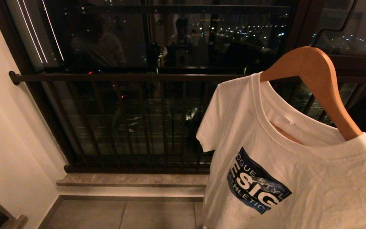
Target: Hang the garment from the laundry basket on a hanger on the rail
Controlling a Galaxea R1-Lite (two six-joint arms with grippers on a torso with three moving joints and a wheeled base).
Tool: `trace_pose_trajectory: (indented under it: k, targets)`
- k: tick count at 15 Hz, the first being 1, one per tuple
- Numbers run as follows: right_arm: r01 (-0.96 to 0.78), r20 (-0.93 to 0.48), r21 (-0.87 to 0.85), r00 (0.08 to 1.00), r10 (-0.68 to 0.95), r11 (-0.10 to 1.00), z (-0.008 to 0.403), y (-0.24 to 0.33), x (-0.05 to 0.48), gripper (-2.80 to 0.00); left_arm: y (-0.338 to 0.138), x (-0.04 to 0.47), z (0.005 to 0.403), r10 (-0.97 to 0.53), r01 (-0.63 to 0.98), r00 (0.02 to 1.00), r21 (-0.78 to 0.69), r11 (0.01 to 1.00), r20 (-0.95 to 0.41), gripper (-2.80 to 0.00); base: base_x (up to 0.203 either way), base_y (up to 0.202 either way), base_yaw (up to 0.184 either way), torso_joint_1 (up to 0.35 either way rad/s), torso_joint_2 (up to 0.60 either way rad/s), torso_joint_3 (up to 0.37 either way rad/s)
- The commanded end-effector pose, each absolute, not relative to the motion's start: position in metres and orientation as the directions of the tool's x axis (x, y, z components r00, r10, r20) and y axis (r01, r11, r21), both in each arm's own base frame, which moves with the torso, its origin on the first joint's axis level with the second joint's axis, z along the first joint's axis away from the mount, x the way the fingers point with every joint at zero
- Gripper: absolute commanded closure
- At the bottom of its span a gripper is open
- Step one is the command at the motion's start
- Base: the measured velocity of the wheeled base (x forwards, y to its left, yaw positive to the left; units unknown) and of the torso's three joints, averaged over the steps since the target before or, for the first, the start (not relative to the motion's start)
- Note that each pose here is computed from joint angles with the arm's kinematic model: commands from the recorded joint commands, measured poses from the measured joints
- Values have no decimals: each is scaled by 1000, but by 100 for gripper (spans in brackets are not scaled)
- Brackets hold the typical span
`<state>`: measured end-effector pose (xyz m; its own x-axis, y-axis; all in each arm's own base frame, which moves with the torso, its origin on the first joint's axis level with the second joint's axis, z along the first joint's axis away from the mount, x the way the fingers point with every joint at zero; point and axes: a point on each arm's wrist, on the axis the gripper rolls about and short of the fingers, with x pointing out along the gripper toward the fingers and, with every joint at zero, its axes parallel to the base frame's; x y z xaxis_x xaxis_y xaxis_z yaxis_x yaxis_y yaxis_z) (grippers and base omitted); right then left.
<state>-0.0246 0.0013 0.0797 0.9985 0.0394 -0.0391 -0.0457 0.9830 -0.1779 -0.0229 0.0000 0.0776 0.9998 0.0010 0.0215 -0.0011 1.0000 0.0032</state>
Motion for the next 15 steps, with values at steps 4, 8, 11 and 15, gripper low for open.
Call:
trace_pose_trajectory:
  k: [4,8,11,15]
  targets:
    - [-47,-41,-179,998,40,983,80,1,-24,0,0,-22,76,2,-2,1000,3,1000,14,0,-154,0,1,2,3,3]
    - [-47,-41,-179,998,40,983,80,1,-24,0,0,-22,76,2,-2,1000,3,1000,14,0,-195,0,0,1,3,0]
    - [-47,-41,-179,998,40,983,80,1,-24,0,0,-22,76,2,-2,1000,3,1000,14,0,-193,0,0,0,4,4]
    - [-47,-41,-179,998,40,983,80,1,-24,0,0,-22,76,2,-2,1000,3,1000,14,0,-192,0,2,0,2,1]
